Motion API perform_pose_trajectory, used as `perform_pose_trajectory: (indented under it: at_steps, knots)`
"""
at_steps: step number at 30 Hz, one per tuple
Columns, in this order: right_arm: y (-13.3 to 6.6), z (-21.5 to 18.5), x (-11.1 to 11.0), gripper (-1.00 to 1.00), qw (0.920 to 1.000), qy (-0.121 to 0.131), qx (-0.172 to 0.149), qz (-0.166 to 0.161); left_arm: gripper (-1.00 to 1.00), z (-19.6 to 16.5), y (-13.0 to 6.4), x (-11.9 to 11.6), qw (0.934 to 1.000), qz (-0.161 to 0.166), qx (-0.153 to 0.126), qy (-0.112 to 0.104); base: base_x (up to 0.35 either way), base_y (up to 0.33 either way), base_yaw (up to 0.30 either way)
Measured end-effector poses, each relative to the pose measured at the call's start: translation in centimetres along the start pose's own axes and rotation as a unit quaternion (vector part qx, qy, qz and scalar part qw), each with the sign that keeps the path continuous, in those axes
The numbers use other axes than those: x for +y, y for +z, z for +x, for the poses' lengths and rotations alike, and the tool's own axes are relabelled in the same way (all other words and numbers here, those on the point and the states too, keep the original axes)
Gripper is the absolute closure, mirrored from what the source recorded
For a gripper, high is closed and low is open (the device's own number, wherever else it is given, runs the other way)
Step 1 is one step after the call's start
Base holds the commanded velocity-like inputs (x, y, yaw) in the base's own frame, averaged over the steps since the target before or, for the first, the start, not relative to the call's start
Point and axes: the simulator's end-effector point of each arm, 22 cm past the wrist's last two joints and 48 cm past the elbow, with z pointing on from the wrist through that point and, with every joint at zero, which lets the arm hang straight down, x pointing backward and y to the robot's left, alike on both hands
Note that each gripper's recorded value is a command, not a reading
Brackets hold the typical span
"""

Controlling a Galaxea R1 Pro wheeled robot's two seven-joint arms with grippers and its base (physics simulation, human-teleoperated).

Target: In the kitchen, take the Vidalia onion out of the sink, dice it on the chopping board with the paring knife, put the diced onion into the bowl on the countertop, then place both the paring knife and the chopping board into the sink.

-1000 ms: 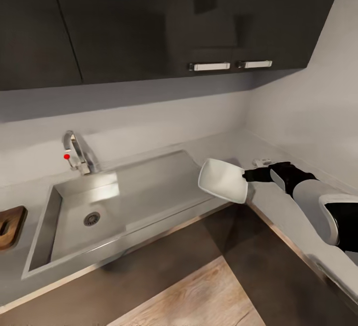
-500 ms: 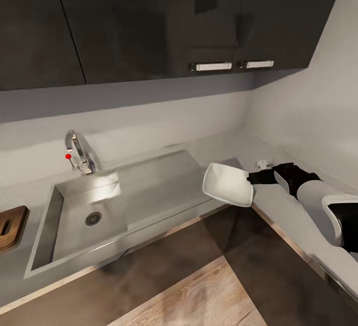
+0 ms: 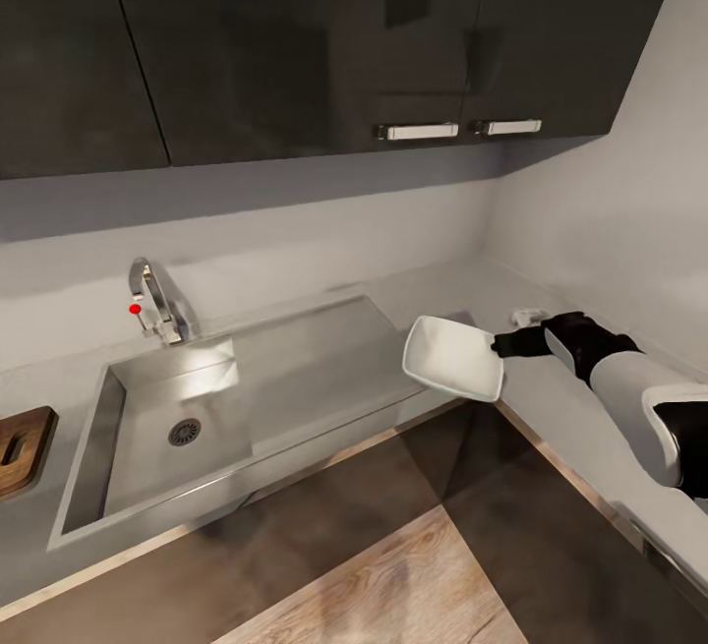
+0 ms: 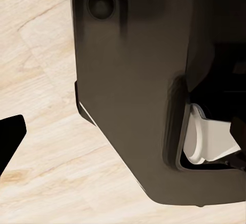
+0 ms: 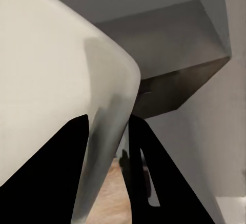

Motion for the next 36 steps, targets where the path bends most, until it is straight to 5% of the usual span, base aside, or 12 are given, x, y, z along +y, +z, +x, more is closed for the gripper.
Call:
perform_pose_trajectory:
  at_steps: [1, 2, 3, 4, 20, 36]
  knots:
    - [-0.1, -0.1, 0.1, 1.0, 1.0, 0.0, 0.0, 0.0, -1.0, 0.0, 0.0, 0.0, 1.0, 0.0, 0.0, 0.0, 0.0, 0.0, 0.0]
    - [-1.5, 0.1, 0.2, 1.0, 0.998, 0.02, 0.059, 0.008, -1.0, 0.0, 0.0, 0.0, 1.0, 0.0, 0.0, 0.0, 0.0, 0.0, 0.0]
    - [-3.1, -4.2, 0.6, 1.0, 0.9998, 0.01, 0.016, 0.009, -1.0, 0.0, 0.0, 0.0, 1.0, 0.0, 0.0, 0.0, 0.0, 0.0, 0.0]
    - [-3.5, -4.9, 1.0, 1.0, 0.9998, 0.017, 0.009, 0.002, -1.0, 0.0, 0.0, 0.0, 1.0, 0.0, -0.001, 0.0, 0.0, 0.0, 0.0]
    - [-3.7, -5.1, 0.6, 1.0, 0.9997, -0.002, 0.014, 0.018, -1.0, 0.2, 0.0, 0.0, 1.0, 0.0, 0.002, 0.0, -0.047, 0.0, 0.007]
    - [-4.2, -5.6, 0.9, 1.0, 0.9996, 0.001, 0.021, 0.018, -1.0, 0.3, 0.0, 0.0, 1.0, -0.001, 0.004, -0.001, -0.278, 0.128, 0.257]
